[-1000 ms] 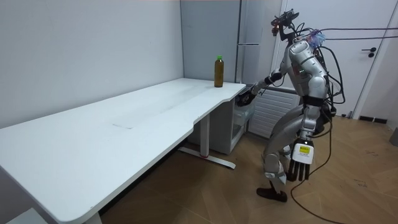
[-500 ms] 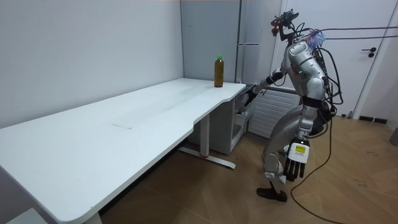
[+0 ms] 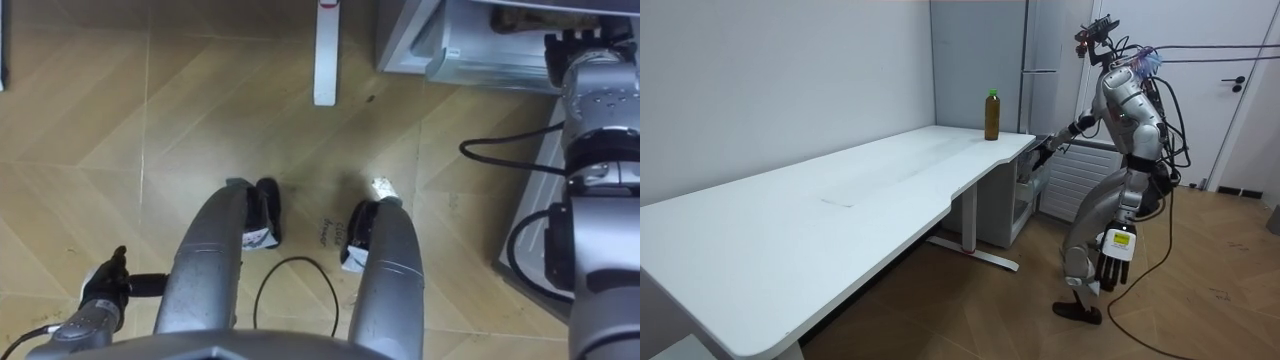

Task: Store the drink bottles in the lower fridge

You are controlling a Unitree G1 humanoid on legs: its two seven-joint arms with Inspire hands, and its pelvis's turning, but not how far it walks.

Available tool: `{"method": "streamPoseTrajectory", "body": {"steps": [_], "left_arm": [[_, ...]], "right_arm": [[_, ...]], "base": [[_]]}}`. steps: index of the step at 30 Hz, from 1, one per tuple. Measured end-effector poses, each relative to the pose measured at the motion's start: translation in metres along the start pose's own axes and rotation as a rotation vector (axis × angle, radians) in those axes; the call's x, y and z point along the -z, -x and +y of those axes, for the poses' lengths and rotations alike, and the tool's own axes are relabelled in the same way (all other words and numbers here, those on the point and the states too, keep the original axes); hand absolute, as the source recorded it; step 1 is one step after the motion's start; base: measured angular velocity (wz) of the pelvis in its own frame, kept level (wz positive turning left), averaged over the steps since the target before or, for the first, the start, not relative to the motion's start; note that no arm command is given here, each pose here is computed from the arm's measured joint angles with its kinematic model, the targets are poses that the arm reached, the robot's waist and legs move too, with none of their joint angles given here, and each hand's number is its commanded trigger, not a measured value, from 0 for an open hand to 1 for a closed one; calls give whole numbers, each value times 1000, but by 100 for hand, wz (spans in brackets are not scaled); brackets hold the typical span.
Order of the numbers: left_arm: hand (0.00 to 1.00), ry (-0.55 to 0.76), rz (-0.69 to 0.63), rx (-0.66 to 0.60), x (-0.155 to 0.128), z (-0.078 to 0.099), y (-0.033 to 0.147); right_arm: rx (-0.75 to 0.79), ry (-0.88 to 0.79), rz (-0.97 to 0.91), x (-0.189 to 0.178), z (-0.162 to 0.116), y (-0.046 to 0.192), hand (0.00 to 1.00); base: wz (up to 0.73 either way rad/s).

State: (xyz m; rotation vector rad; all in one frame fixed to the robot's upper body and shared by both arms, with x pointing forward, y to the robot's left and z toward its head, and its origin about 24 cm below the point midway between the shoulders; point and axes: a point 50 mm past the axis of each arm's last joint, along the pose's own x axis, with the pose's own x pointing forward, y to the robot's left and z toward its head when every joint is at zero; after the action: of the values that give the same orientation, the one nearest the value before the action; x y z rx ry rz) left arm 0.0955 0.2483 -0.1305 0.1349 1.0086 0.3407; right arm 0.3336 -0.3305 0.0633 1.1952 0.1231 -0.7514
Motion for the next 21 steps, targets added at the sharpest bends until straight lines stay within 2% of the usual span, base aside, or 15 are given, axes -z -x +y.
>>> {"method": "streamPoseTrajectory", "body": {"steps": [14, 21], "left_arm": [[0, -6, 34, 63, 5, 3, -1], [0, -11, 66, 75, 12, 10, -2]], "right_arm": [[73, 24, 62, 6, -42, -3, 0], [152, 78, 80, 9, -76, -1, 0]], "base": [[0], [4]]}}
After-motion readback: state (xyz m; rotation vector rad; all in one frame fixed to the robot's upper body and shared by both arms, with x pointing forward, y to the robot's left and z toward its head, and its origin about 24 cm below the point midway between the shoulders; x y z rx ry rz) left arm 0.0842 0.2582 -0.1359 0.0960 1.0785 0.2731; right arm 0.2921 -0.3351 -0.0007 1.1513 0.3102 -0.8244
